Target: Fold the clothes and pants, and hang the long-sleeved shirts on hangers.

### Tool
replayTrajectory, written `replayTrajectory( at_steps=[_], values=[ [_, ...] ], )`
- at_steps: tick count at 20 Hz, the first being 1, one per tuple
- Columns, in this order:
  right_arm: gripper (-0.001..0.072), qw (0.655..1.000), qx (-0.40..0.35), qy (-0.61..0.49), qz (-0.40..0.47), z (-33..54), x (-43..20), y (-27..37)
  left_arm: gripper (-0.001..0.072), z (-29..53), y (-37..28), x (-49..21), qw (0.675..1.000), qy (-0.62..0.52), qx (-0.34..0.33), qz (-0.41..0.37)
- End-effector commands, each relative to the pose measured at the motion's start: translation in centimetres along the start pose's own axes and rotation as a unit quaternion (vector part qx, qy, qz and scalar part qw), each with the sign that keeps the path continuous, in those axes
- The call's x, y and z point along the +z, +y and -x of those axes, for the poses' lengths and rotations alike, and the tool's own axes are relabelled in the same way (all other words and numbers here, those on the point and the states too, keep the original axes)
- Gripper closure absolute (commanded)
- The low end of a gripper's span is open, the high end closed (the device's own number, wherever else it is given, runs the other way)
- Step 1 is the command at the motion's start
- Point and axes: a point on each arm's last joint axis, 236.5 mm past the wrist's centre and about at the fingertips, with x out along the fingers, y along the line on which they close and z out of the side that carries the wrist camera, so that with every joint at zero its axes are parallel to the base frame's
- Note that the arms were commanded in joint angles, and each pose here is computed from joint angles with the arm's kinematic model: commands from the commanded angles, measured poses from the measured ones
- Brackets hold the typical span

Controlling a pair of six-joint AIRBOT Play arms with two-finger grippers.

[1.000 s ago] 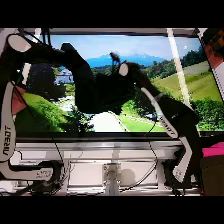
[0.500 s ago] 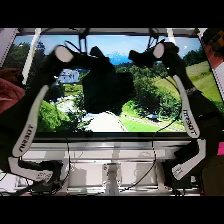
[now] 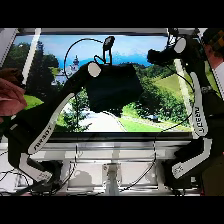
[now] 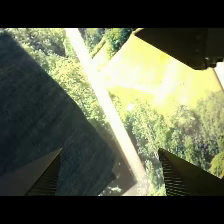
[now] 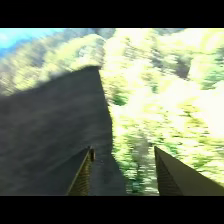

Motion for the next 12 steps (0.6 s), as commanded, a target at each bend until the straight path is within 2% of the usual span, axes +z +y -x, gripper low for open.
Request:
replayTrajectory(
  at_steps=[1, 4, 6, 7, 8, 12],
  values=[
    [0.0215, 1.0, 0.022, 0.014, 0.017, 0.3, -0.3, -1.4, 0.0005, 0.1, 1.1, -0.1, 1.0, 0.007, 0.006, 0.006],
    [0.0215, 0.988, 0.149, 0.037, -0.035, 0.7, -0.7, -0.8, 0.0005, 2.1, 3.1, -0.7, 0.999, 0.05, 0.013, 0.018],
    [0.019, 0.973, 0.215, 0.068, -0.056, 0.3, -1.9, -1.1, 0.0005, 4.2, 4.5, 0.1, 0.998, 0.057, 0.022, 0.021],
    [0.01, 0.968, 0.232, 0.076, -0.063, -0.4, -2.4, -1.3, 0.0005, 5.4, 5.2, 0.7, 0.998, 0.058, 0.031, 0.014],
    [0.0045, 0.967, 0.234, 0.079, -0.063, -1.5, -2.7, -1.6, 0.0005, 6.8, 6.0, 1.2, 0.997, 0.06, 0.049, -0.006],
    [0.0045, 0.962, 0.239, 0.12, -0.06, -5.9, -5.4, -0.3, 0.0005, 13.8, 10.0, 4.6, 0.975, 0.044, 0.176, -0.13]
  ],
)
